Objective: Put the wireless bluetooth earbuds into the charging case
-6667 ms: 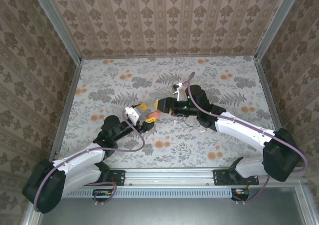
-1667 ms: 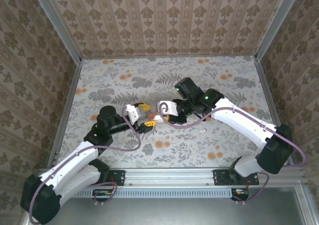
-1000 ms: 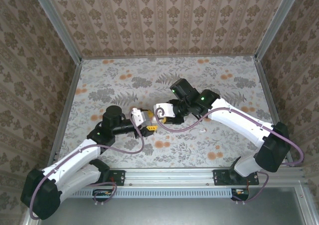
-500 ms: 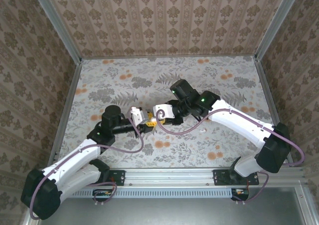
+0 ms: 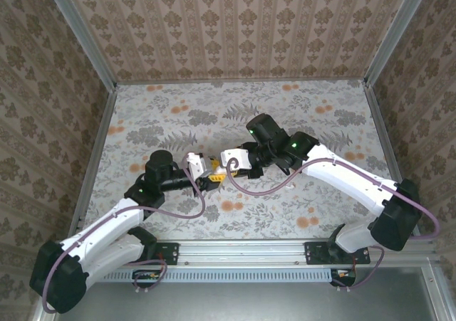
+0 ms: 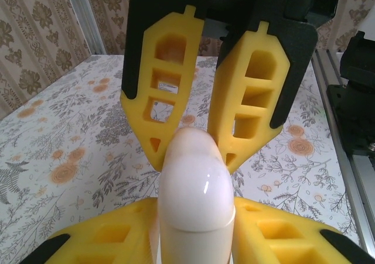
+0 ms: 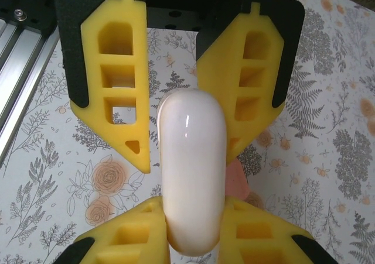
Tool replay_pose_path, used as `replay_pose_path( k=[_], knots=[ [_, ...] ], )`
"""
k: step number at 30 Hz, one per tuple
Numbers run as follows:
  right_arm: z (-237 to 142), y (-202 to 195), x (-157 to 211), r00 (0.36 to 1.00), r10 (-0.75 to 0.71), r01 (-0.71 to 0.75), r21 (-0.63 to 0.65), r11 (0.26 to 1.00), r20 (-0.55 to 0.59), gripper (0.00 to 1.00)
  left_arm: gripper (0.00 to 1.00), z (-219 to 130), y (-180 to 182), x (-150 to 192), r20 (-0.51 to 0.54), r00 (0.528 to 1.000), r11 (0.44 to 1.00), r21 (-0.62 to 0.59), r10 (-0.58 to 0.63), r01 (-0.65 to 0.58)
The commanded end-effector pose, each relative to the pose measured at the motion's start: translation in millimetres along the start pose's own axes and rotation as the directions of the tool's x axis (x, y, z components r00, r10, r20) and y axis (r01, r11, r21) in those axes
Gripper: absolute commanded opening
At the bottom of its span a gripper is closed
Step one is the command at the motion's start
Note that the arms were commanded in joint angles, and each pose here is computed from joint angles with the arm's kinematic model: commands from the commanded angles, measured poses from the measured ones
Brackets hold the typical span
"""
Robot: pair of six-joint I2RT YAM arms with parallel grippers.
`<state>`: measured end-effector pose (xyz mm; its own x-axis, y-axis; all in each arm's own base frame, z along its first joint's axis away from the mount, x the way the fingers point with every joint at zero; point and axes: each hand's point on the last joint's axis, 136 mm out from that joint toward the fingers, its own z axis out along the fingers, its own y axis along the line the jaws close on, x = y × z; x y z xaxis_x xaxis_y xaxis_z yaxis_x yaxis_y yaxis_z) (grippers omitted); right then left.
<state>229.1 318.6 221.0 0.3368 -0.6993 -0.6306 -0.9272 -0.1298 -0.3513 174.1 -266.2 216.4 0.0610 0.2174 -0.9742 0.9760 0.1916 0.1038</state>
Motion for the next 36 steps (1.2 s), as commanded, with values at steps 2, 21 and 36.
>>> replay_pose_path(
  k=[2,21,36],
  knots=[
    [-6.0,1.5,-7.3,0.999,-0.041,0.041,0.013,0.999,0.026,0.16,0.35,-0.5,-1.3,-9.4,0.026,1.000,1.000,0.010,0.014,-0.015],
    [-16.3,-7.8,-18.0,0.998,-0.017,0.012,0.073,0.997,0.063,0.41,0.18,-1.2,-4.5,-12.9,0.035,0.999,0.999,0.029,0.021,-0.022],
    [-14.7,-19.5,-22.7,0.997,0.003,-0.011,0.101,0.995,0.078,0.46,0.17,-2.1,-5.7,-16.5,0.042,0.999,0.999,0.036,0.028,-0.029]
  ],
)
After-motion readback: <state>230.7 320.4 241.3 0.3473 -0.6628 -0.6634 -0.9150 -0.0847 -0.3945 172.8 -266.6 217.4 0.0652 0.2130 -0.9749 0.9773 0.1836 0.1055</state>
